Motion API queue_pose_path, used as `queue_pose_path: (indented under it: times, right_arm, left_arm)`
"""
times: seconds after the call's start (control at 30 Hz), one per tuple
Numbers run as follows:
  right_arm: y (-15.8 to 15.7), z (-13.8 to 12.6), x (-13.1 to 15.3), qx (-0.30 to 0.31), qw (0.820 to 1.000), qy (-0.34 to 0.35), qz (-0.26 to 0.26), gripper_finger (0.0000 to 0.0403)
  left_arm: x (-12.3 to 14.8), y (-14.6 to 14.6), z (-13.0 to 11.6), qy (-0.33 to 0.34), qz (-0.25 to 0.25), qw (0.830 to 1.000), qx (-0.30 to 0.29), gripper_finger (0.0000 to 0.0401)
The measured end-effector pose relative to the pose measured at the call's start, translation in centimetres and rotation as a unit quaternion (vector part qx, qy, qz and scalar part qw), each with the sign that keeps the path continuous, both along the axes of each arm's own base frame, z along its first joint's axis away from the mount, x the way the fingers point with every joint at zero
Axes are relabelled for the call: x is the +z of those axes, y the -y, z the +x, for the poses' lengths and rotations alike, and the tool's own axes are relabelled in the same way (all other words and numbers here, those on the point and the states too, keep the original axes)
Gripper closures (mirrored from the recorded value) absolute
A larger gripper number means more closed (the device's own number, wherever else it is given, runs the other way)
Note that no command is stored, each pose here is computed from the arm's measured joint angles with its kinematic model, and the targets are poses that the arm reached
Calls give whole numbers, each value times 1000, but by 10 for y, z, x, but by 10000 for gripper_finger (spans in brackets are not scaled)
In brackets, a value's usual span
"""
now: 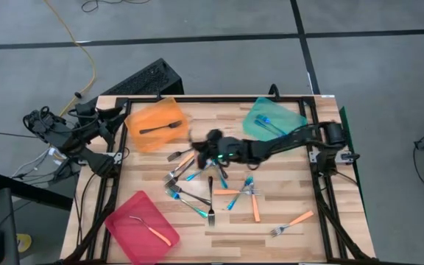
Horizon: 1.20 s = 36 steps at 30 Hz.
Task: Sort silverware by color (type)
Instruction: Put the orange fork into the pink bin
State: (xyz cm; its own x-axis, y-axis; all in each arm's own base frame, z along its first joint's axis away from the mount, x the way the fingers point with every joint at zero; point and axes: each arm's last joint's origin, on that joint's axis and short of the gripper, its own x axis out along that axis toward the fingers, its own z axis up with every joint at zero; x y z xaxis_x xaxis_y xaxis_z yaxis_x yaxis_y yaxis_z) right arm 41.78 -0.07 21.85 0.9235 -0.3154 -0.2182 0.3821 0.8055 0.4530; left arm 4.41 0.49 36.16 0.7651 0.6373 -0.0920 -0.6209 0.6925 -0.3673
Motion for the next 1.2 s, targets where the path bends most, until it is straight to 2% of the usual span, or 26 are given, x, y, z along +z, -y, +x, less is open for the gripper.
queue_pose_path:
  times: [0.17,0.33,0.47,0.6,0.77,0.87,0.97,1.07,1.2]
  right_arm:
    - [-10,56,0,93,995,24,-15,368]
    - [-30,105,2,161,985,67,-16,363]
    - [-54,134,5,209,972,101,-19,363]
    - [-78,156,7,277,951,132,-22,362]
    - [-108,171,1,342,928,148,-20,361]
    - [-124,173,-12,369,916,155,-19,361]
    - [-135,171,-25,381,916,126,9,361]
    - [-143,170,-37,392,916,88,-10,361]
    - [-154,169,-52,411,908,75,-3,361]
  left_arm:
    - [0,0,0,-2,1,1000,-4,205]
    - [0,0,0,-11,9,1000,-11,205]
    - [0,0,0,-18,17,1000,-12,205]
    - [-1,0,0,-21,19,1000,-12,205]
    - [-1,0,0,-18,13,1000,-13,205]
    - [-1,0,0,-21,17,1000,-14,205]
    - [-2,0,0,-23,18,999,-15,205]
    - [-2,0,0,-24,20,999,-15,205]
    - [-2,0,0,-25,20,999,-15,205]
